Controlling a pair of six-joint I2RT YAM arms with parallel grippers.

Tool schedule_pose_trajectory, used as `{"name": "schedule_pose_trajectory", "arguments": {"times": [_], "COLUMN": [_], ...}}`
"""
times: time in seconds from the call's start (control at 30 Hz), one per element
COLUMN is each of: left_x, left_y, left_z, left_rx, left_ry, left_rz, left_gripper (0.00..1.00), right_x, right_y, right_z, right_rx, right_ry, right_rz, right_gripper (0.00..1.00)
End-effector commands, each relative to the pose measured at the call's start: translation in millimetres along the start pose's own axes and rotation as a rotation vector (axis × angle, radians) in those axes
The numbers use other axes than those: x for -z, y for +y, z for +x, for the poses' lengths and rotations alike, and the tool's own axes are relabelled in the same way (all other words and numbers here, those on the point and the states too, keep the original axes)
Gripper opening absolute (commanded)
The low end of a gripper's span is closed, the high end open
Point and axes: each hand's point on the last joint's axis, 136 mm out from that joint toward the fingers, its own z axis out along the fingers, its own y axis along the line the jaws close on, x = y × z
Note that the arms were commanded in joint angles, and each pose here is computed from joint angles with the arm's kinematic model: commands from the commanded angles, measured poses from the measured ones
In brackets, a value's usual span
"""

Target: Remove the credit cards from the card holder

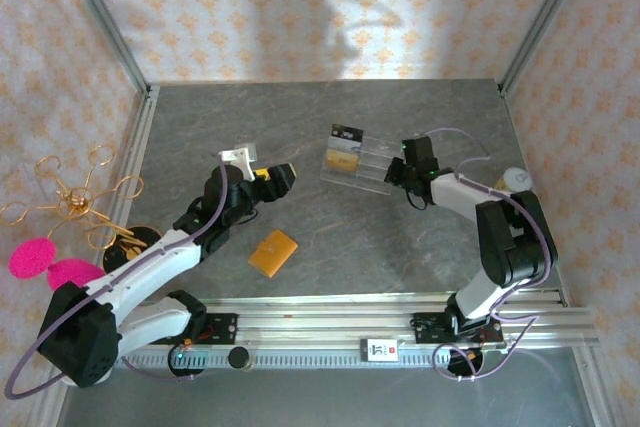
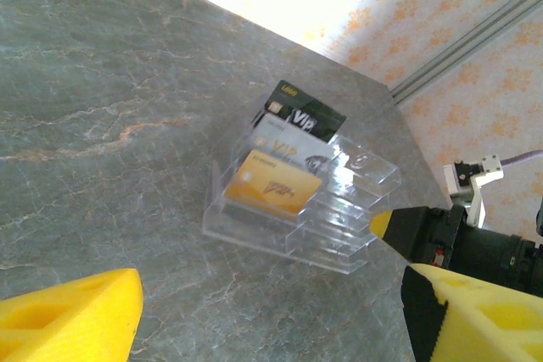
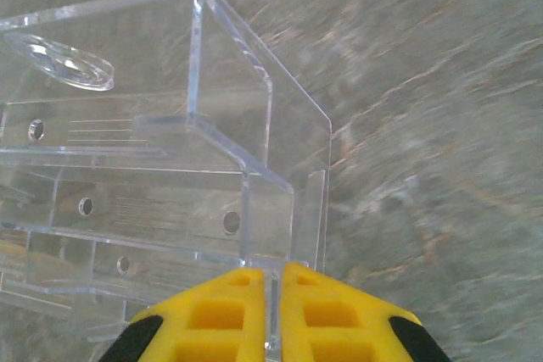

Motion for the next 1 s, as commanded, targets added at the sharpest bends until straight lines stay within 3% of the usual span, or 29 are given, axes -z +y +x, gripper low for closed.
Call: {"name": "schedule_pose_trajectory", "arguments": {"times": [0.0,0.23,0.6,0.8,0.97], "left_x": [9,22,35,38,44], "left_y": [4,22,39,38,41], "left_z": [-2,8,15,15,17], "left_rx": [-0.003,0.006,0.017,0.031,0.059], "left_ry": [-0.015,-0.008,-0.019,-0.020,-0.031], "left_rz": [-0.030,-0.083,-0.142,-0.137,-0.135], "left_gripper": [0.80,0.80,0.84,0.96,0.99], "right_x": [6,3,6,22,54], "right_y": [20,60,79,89,104], "right_z": [23,44,57,40,21], "right_rx": [0.086,0.199,0.209,0.182,0.177], "right_ry": [0.077,0.126,0.126,0.050,-0.037], "right_rz": [-0.017,-0.065,-0.063,-0.097,-0.160], "right_gripper": [0.09,0.09,0.12,0.48,0.54]}}
